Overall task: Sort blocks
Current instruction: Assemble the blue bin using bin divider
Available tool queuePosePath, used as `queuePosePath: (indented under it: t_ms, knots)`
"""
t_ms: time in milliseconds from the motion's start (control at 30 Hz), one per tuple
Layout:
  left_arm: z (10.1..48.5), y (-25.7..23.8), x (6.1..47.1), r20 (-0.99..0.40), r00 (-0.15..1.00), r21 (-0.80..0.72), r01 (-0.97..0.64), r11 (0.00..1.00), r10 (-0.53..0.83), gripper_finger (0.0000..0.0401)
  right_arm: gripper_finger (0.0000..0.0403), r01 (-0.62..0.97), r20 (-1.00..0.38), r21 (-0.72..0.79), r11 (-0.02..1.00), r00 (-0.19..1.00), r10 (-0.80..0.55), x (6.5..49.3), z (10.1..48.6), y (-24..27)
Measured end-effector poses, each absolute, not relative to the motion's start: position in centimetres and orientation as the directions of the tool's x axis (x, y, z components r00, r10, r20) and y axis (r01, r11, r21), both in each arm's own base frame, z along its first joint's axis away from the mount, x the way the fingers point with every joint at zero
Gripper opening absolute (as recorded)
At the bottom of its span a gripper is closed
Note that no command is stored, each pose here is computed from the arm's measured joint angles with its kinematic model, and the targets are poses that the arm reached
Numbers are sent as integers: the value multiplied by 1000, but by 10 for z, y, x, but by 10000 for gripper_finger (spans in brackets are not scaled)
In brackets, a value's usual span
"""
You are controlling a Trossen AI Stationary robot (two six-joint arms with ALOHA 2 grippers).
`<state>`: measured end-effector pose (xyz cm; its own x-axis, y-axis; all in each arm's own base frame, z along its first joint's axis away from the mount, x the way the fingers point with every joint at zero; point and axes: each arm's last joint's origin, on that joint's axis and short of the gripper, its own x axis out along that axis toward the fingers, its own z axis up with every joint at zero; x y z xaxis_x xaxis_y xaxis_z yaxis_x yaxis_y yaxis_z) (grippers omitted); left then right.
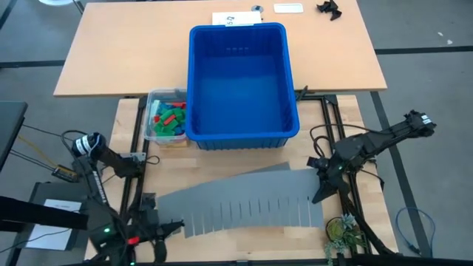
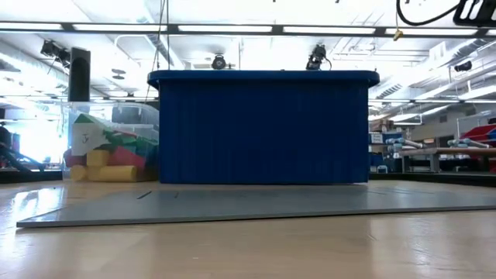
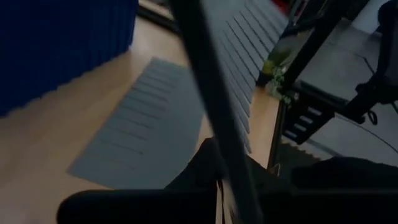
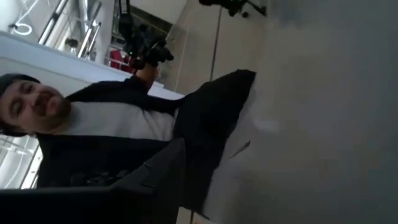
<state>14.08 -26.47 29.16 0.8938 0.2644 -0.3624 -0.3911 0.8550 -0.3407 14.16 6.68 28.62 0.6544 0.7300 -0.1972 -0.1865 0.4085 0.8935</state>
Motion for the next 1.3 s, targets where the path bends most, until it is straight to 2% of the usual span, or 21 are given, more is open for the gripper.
queuePosePath:
  t_ms: [167,300,600,733,833,933,1033,1300]
  knots:
    - [312,-261,126,-333,901,-301,-381,874,278,13,183,-194,-194,883,427,678,709,142,287,66]
    - [327,-252,118,-311,899,-244,-389,888,308,13,186,-216,-198,850,481,714,671,143,287,64]
    - [343,-229,124,-299,878,-138,-428,893,375,13,196,-239,-194,658,714,863,467,149,288,57]
    - [342,-224,131,-310,863,-101,-448,888,400,13,214,-214,-191,529,821,913,361,148,289,52]
    - [340,-223,132,-315,856,-104,-460,882,409,13,233,-226,-180,446,866,925,334,146,291,51]
    - [338,-223,132,-351,843,-118,-471,874,407,13,250,-272,-151,322,907,931,332,142,304,49]
    - [337,-223,132,-373,835,-152,-485,861,405,13,255,-299,-75,261,918,942,328,139,326,48]
    - [333,-224,130,-470,795,-145,-498,855,384,13,241,-278,-39,26,960,960,279,140,380,45]
